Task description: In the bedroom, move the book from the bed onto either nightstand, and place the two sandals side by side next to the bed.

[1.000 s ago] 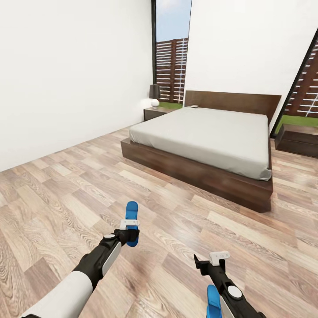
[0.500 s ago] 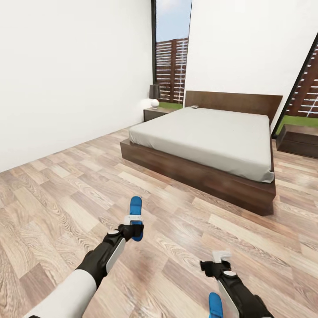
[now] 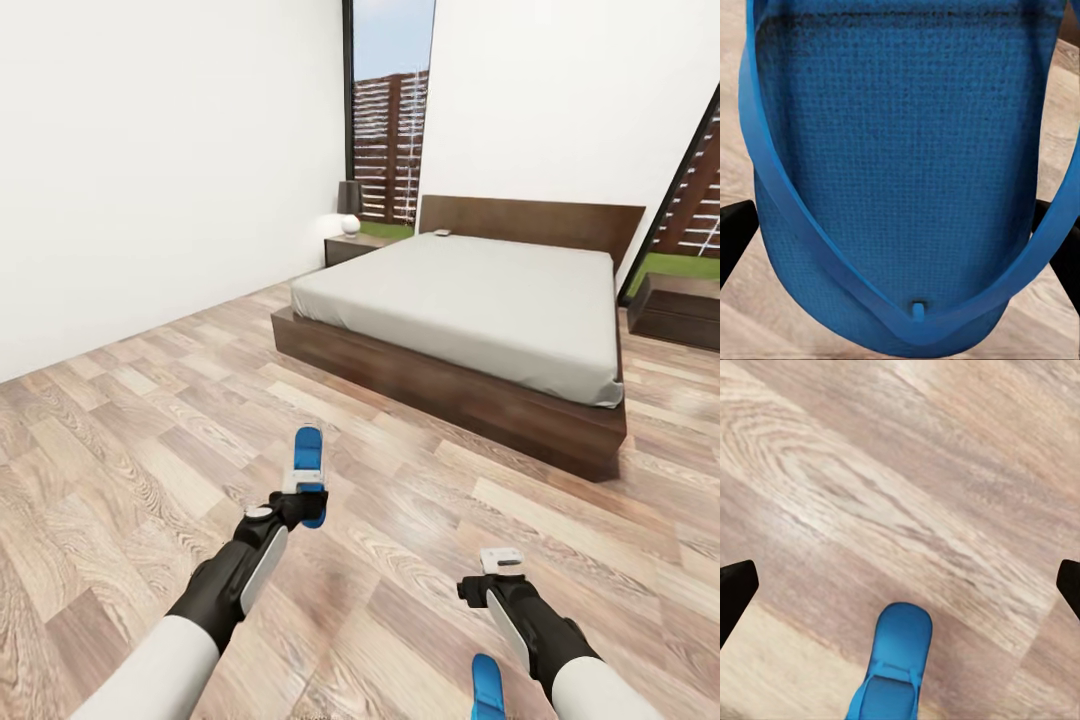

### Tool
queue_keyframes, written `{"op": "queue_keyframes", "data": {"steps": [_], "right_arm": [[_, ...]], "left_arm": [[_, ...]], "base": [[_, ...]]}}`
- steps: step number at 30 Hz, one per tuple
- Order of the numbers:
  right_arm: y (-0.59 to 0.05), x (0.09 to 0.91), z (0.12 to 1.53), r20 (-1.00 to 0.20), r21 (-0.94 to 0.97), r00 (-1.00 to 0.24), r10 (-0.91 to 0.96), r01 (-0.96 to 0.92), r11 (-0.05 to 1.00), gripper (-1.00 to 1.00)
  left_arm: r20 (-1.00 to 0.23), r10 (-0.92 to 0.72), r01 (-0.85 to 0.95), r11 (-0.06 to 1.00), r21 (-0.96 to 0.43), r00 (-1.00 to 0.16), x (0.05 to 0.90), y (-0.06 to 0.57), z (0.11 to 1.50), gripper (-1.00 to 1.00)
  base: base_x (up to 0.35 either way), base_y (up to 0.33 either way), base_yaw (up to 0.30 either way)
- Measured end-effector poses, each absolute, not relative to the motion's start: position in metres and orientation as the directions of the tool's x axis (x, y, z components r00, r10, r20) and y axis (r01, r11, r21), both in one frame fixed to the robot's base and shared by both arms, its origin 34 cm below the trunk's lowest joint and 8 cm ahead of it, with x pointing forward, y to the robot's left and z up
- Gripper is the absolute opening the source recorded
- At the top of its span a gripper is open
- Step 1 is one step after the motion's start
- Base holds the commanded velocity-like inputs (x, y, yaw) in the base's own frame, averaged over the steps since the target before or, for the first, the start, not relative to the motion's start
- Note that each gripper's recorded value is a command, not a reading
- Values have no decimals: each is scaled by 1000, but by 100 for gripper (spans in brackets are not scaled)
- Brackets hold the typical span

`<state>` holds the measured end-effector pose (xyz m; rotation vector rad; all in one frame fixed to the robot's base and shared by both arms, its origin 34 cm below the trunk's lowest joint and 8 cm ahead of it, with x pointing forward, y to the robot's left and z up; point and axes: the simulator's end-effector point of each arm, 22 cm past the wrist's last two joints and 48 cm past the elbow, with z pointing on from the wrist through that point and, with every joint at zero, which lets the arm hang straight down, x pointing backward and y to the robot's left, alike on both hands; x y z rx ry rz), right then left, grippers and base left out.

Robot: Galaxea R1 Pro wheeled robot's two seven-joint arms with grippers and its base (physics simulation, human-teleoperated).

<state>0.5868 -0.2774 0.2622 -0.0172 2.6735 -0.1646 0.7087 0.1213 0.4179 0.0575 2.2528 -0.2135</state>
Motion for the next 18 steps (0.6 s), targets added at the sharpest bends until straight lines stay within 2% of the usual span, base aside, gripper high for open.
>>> {"op": "queue_keyframes", "data": {"steps": [10,18], "right_arm": [[-278,576,240,-406,-122,-913,-42,8,992,100],[-278,566,223,-374,-120,-927,-36,10,993,100]], "left_arm": [[-696,-31,79,989,-125,-717,667,131,354,-100],[-704,-26,83,989,-120,-709,671,123,355,-100]], "base": [[0,0,0],[0,0,0]]}}
